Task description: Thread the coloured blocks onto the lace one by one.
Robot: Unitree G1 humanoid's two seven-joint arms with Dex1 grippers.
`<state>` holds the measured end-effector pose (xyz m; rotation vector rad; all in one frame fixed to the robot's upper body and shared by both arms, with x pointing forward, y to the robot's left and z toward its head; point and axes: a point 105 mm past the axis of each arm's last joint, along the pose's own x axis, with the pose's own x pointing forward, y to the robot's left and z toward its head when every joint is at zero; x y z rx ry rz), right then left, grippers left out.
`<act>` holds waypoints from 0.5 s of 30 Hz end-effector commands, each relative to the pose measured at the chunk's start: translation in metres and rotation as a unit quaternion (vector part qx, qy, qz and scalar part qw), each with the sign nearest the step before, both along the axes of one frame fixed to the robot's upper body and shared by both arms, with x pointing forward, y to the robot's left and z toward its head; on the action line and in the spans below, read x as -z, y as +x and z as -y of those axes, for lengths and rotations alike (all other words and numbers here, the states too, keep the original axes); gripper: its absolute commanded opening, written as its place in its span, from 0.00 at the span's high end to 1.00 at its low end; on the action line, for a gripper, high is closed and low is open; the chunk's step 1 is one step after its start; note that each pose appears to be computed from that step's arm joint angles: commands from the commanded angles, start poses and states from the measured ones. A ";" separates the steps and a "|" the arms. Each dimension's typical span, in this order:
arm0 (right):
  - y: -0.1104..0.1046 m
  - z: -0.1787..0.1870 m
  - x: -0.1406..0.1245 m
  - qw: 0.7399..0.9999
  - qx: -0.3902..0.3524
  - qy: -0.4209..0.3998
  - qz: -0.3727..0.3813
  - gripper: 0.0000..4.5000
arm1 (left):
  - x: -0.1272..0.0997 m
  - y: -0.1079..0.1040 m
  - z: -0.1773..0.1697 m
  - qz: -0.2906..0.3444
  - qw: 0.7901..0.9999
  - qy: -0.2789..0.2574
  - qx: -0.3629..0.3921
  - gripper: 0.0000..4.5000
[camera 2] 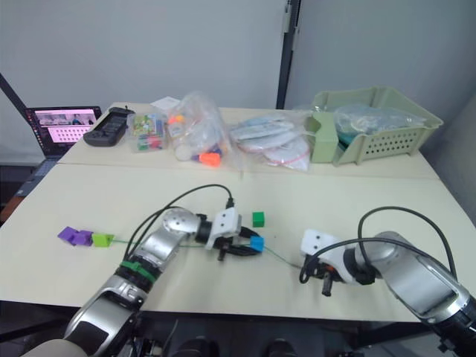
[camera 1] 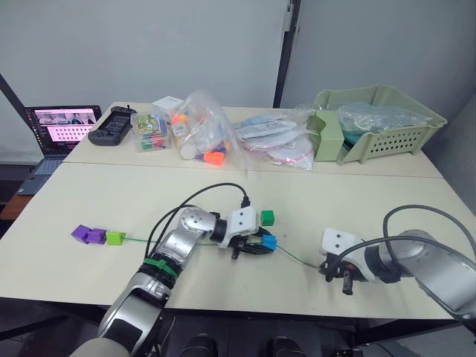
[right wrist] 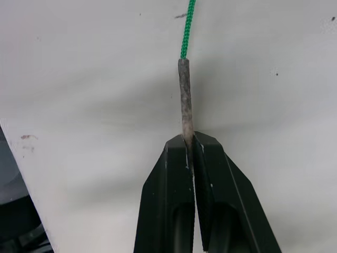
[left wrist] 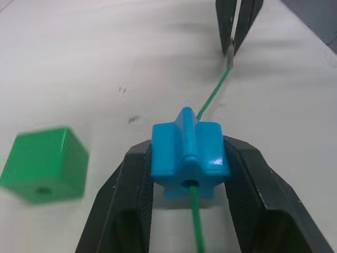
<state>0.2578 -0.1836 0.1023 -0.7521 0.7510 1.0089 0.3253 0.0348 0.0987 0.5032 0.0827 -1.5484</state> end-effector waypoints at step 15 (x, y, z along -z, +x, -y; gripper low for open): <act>0.020 -0.016 -0.021 0.998 -0.027 0.042 0.027 1.00 | 0.013 -0.018 -0.242 -0.030 0.960 0.134 -0.246 0.69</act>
